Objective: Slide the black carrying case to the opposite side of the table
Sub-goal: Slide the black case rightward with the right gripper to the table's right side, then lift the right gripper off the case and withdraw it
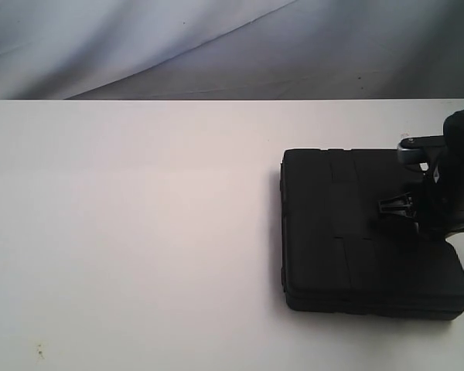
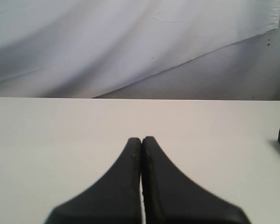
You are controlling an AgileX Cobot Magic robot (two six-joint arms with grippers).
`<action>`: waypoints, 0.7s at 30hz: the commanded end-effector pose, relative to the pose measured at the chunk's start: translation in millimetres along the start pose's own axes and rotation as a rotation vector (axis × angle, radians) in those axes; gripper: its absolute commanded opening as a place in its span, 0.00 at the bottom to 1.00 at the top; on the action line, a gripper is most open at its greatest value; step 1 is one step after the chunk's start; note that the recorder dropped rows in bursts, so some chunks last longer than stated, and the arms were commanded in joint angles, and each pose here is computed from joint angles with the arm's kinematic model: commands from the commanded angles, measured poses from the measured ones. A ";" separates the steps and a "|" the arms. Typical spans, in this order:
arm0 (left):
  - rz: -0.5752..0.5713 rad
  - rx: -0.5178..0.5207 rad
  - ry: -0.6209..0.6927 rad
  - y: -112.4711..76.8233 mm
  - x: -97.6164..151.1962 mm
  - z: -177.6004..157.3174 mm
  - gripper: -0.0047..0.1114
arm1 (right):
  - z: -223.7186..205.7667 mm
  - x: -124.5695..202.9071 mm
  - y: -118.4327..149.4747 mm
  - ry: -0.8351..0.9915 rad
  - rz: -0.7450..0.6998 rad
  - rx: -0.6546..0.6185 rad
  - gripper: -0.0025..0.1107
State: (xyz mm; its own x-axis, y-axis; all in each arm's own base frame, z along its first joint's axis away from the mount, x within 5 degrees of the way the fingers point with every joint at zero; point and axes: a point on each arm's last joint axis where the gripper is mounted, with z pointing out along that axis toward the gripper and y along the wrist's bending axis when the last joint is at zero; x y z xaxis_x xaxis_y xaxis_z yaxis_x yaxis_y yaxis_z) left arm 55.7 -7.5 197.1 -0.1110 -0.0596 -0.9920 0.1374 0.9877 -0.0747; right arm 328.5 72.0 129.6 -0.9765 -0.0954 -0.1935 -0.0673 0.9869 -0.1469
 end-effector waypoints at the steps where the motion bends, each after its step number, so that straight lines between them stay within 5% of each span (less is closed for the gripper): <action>1: -0.003 0.008 0.000 -0.4 1.1 0.0 0.04 | -7.1 -4.6 -1.8 -0.055 -0.007 -0.014 0.08; 8: -0.003 0.008 0.000 -0.4 1.1 0.0 0.04 | -7.1 -4.6 -1.8 -0.055 -0.007 -0.014 0.24; 21: -0.003 0.008 0.000 -0.4 1.1 0.0 0.04 | -25.4 -13.3 -4.6 -0.179 -0.034 -0.019 0.26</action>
State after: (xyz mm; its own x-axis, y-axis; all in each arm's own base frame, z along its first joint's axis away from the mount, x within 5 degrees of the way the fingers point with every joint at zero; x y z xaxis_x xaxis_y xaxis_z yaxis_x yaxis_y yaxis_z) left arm 55.7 -7.5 197.1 -0.1110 -0.0596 -0.9920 0.1374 0.9877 -0.0747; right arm 333.8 73.6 141.4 -0.9503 -0.1306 -0.2826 -0.0946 0.9860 -0.1375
